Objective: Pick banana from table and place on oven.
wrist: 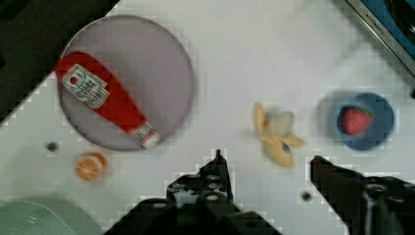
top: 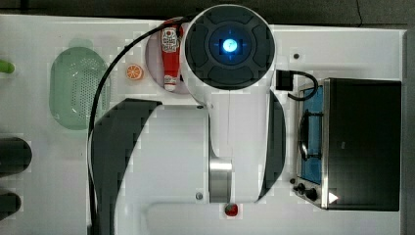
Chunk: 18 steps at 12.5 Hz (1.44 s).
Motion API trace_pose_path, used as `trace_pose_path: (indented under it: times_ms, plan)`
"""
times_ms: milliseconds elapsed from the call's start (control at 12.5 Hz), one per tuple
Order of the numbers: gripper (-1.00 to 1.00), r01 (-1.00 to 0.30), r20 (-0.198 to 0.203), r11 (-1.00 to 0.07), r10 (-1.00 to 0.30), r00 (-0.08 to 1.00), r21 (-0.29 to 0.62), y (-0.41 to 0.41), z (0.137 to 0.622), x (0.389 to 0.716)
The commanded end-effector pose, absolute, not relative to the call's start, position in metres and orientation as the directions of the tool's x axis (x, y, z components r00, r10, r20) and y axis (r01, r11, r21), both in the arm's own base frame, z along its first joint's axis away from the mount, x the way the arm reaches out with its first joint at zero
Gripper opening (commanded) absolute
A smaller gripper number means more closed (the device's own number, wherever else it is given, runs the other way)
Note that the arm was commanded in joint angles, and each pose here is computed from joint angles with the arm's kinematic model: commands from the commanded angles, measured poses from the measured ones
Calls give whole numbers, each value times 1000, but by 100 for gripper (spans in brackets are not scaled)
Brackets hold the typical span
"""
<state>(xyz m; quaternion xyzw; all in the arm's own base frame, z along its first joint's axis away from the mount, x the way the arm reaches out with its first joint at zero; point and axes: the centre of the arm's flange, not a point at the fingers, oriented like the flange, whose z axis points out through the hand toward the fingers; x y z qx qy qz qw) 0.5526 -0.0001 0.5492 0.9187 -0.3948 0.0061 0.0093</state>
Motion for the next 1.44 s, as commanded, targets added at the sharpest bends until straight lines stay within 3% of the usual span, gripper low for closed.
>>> trace_pose_path:
  times_ms: [80,240,640,1040,1440]
  plan:
    - [59,-774,38,-633,-774,632,-8,-31,617,412]
    - [99,-775,37,-632,-774,632,-7,-32,616,413]
    - [100,-771,25,-637,-770,637,11,-30,566,440]
    - [100,-763,6,-645,-764,646,37,-29,446,481]
    - [100,-758,1,-650,-759,651,44,-29,327,496]
